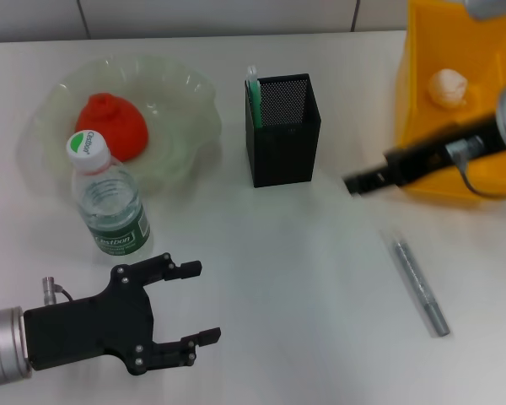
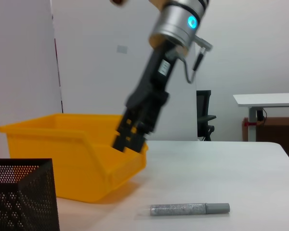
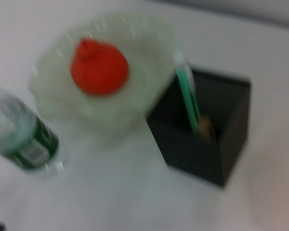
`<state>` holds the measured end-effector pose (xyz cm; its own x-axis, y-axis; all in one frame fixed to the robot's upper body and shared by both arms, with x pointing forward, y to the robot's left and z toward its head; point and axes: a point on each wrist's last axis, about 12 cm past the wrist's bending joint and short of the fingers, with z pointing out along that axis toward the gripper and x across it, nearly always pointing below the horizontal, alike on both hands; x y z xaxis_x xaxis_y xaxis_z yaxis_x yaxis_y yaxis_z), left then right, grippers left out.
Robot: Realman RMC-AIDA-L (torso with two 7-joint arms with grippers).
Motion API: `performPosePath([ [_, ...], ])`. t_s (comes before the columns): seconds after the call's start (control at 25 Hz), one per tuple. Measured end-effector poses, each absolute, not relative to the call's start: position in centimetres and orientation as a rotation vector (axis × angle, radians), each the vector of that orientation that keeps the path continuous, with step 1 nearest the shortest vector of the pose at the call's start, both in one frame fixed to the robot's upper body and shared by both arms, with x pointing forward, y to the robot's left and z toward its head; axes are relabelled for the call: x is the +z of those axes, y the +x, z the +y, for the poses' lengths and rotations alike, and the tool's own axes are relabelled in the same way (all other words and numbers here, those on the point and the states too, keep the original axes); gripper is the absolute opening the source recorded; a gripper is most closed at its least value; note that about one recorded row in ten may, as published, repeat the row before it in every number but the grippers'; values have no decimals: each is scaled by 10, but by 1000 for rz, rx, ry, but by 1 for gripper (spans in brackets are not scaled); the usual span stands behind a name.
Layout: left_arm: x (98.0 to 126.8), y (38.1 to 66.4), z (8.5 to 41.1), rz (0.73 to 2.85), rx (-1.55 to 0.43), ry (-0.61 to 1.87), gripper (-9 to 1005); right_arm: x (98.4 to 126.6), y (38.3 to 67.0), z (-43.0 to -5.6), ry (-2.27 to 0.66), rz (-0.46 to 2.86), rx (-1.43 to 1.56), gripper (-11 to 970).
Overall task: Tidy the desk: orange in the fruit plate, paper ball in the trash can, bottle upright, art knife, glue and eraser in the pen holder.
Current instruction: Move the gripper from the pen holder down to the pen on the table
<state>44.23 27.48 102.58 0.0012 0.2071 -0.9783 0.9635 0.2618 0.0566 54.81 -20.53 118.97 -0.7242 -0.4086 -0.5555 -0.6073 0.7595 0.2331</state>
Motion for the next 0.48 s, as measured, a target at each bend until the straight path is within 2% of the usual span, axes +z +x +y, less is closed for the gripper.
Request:
performPosePath([
  [0.2, 1026, 442, 274, 1451, -885, 1162, 797, 1165, 540, -220, -715, 2614, 493, 790],
  [0.48, 1026, 442, 274, 1451, -886, 1161, 797, 1149, 542, -224, -702, 2688, 433, 785],
])
